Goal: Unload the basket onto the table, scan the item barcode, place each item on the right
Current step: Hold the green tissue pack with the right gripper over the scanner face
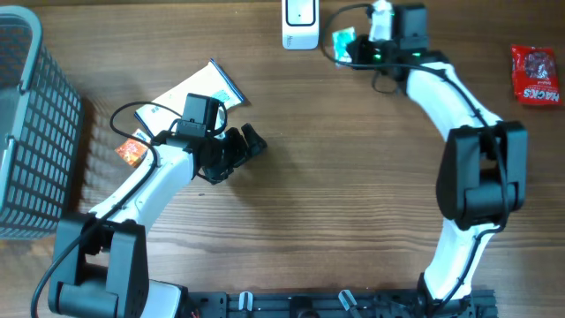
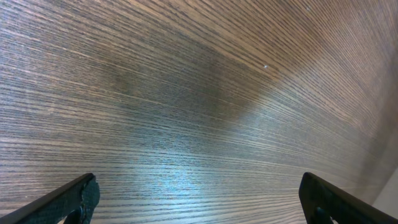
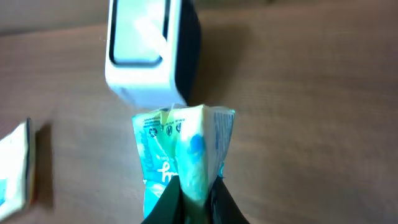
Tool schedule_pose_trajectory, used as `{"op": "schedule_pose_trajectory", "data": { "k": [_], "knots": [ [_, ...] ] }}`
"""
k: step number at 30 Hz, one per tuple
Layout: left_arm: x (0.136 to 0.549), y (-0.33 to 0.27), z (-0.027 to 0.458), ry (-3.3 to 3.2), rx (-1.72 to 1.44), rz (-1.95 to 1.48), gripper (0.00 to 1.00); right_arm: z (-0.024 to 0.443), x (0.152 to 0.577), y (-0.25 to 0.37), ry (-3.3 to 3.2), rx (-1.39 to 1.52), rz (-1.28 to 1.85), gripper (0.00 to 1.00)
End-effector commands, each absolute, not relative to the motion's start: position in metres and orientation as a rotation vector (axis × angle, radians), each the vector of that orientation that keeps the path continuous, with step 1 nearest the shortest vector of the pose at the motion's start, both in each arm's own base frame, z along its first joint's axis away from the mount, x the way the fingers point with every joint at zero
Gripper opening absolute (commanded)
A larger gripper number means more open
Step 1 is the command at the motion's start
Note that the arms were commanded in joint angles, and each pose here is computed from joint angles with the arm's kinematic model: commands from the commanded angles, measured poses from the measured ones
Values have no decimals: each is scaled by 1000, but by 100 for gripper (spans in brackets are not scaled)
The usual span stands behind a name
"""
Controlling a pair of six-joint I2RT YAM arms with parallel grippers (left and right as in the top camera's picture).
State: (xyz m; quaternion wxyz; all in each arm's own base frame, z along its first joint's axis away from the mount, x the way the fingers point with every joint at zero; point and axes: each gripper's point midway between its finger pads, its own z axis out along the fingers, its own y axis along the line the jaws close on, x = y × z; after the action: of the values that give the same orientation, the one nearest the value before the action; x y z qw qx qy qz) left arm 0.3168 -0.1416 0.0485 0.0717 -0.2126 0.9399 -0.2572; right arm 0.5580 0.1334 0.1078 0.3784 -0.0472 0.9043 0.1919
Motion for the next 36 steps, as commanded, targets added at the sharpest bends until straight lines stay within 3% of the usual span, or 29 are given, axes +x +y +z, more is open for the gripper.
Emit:
{"op": "schedule_pose_trajectory", "data": {
  "k": [1, 11, 22, 32, 36],
  "knots": [
    [318, -141, 52, 2813, -604, -768, 100, 132, 584, 129, 2197, -7, 230, 4],
    [318, -141, 52, 2813, -604, -768, 100, 230, 618, 192, 1644, -273, -32, 4],
    [318, -141, 52, 2813, -604, -768, 100, 142, 631, 214, 1502, -812, -583, 4],
    [318, -141, 52, 2813, -604, -768, 100, 153, 634, 191, 1518, -701, -684, 4],
    [318, -141, 52, 2813, -604, -768, 100, 189, 636, 99, 1524, -323, -900, 4]
  ]
}}
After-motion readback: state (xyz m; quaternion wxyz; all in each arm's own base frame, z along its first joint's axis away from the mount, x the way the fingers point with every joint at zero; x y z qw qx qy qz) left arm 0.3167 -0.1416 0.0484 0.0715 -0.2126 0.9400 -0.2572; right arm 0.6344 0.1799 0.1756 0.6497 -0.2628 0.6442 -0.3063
